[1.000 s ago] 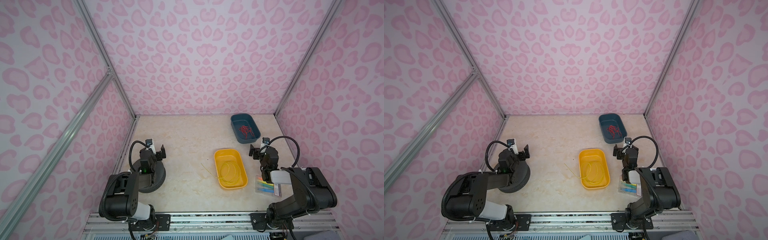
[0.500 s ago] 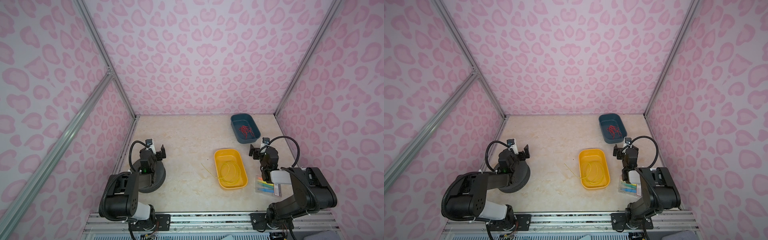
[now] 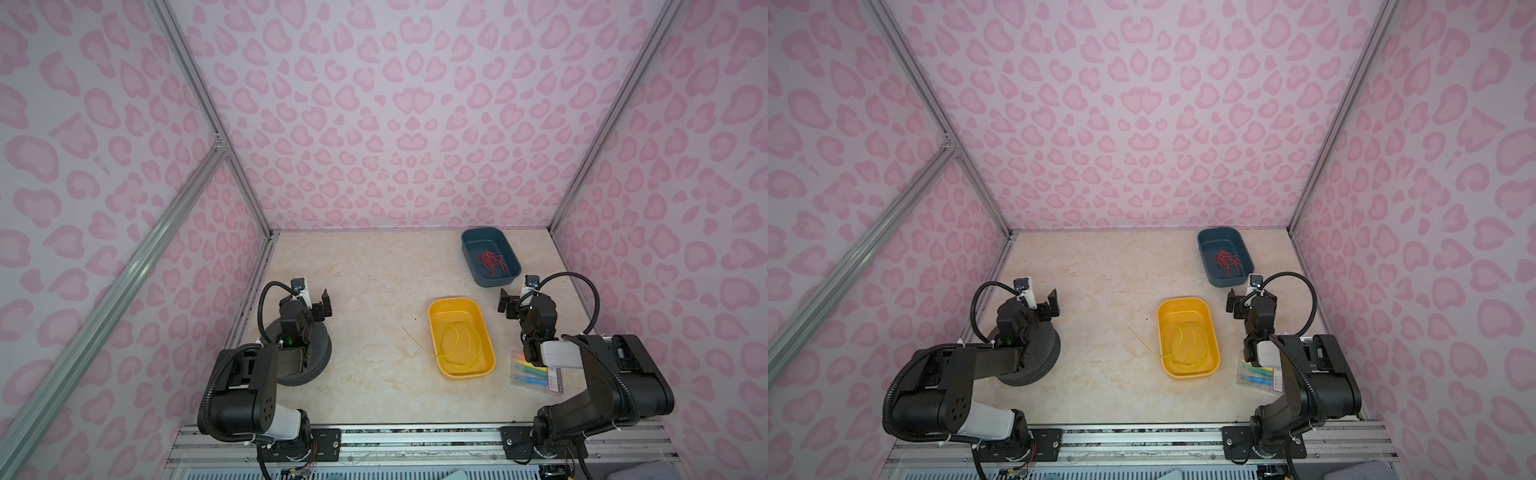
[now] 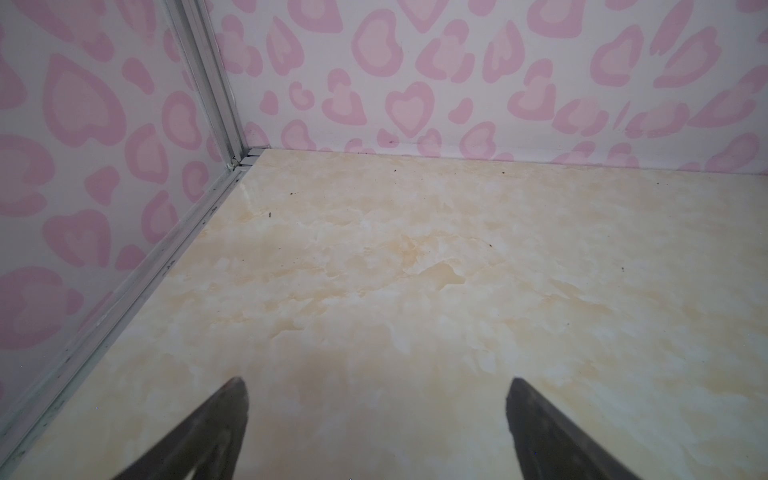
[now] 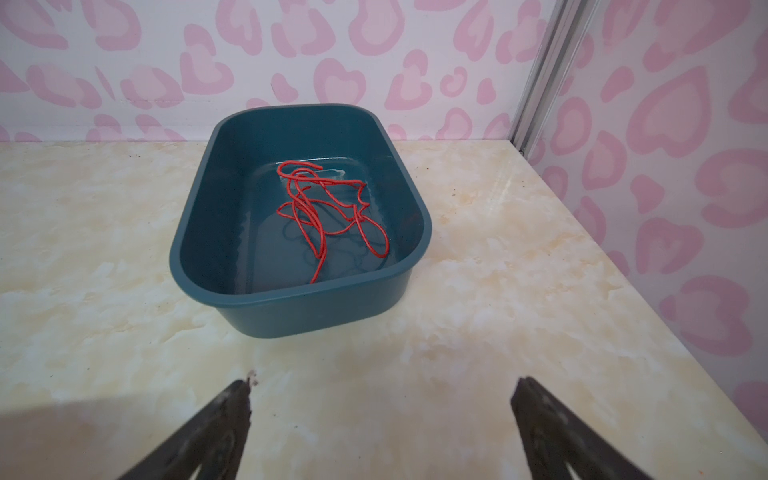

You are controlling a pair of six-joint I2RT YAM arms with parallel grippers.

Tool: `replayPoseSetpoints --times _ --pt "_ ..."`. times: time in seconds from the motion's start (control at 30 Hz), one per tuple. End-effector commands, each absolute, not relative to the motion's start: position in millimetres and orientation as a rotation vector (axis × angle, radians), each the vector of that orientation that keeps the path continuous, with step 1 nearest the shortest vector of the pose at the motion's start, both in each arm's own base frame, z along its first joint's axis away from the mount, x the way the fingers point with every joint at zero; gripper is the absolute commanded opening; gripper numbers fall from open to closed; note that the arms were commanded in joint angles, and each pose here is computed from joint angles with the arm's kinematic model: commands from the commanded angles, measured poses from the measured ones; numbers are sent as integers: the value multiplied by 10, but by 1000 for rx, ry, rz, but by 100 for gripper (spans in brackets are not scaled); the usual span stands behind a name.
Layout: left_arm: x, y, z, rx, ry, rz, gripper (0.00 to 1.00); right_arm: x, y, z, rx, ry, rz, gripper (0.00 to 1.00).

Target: Wrap the cables

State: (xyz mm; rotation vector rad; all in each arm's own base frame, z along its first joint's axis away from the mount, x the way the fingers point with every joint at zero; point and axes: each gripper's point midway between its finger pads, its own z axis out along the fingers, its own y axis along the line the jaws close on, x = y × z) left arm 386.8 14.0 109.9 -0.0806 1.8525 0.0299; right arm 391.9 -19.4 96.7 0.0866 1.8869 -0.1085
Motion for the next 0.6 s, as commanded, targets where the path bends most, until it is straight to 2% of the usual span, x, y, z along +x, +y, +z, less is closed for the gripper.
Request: replayPoseSetpoints --times 0.0,0.17,0.27,0.43,0.57 --pt "3896 136 1160 -80 1830 22 98 3921 -215 967 102 1886 -115 100" --pt "3889 132 1186 -79 1821 21 98 3920 -197 979 83 1884 -116 100" --pt "3959 116 1375 -67 1879 19 98 3896 -303 1143 161 1832 -234 100" --pt "3937 43 2105 -58 1807 -35 98 3998 -126 1642 126 1921 -302 100" --pt "3751 -35 2876 -122 1693 -160 98 3943 41 2320 196 1995 -344 100"
